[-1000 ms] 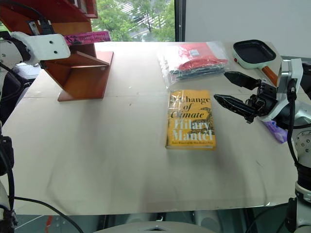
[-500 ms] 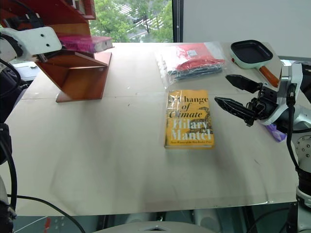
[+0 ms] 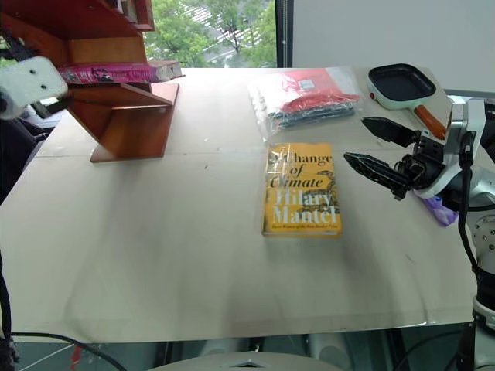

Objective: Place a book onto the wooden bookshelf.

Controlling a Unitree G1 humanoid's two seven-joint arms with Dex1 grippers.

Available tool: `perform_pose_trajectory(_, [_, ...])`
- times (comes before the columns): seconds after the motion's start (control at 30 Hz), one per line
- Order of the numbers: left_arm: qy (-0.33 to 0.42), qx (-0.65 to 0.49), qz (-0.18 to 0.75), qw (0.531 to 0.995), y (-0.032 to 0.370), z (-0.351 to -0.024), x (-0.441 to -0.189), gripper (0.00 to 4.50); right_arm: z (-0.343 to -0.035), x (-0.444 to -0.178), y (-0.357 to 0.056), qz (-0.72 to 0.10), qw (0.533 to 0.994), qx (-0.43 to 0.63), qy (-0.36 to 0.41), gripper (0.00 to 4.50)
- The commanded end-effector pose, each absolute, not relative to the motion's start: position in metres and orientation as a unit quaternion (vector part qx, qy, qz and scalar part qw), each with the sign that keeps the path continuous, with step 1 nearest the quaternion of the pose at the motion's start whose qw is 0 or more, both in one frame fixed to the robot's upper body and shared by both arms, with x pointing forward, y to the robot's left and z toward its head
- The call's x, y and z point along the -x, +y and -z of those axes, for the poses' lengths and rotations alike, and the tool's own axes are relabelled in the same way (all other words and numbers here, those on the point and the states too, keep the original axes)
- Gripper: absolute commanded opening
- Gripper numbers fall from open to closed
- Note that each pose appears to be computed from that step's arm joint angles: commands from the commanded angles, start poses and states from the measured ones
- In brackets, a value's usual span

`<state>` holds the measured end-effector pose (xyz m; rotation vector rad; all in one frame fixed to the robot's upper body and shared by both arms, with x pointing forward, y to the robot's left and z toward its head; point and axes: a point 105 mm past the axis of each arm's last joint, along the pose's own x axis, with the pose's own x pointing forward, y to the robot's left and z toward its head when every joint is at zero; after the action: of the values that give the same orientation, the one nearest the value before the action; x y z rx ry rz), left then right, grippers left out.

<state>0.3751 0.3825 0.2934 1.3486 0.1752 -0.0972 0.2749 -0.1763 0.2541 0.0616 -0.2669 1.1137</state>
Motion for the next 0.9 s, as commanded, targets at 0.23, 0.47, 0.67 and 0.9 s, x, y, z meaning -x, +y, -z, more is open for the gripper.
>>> perform_pose_trajectory(0.23, [0.016, -0.620, -0.002, 0.784, 0.380, -0.330, -0.362, 4.48, -0.265, -0.272, -0.174, -0.534, 0.833, -0.011, -0.143, 4.50])
perform_pose_trajectory(0.47, [-0.068, -0.611, -0.052, 0.787, 0.369, -0.368, -0.356, 4.48, -0.263, -0.270, -0.174, -0.532, 0.835, -0.012, -0.141, 4.50])
perform_pose_trajectory(0.67, [-0.041, -0.570, 0.019, 0.821, 0.360, -0.357, -0.351, 4.48, -0.263, -0.270, -0.175, -0.529, 0.837, -0.009, -0.140, 4.50])
perform_pose_trajectory(0.9, [0.105, -0.561, 0.060, 0.819, 0.384, -0.328, -0.325, 4.48, -0.263, -0.269, -0.177, -0.527, 0.839, -0.006, -0.137, 4.50])
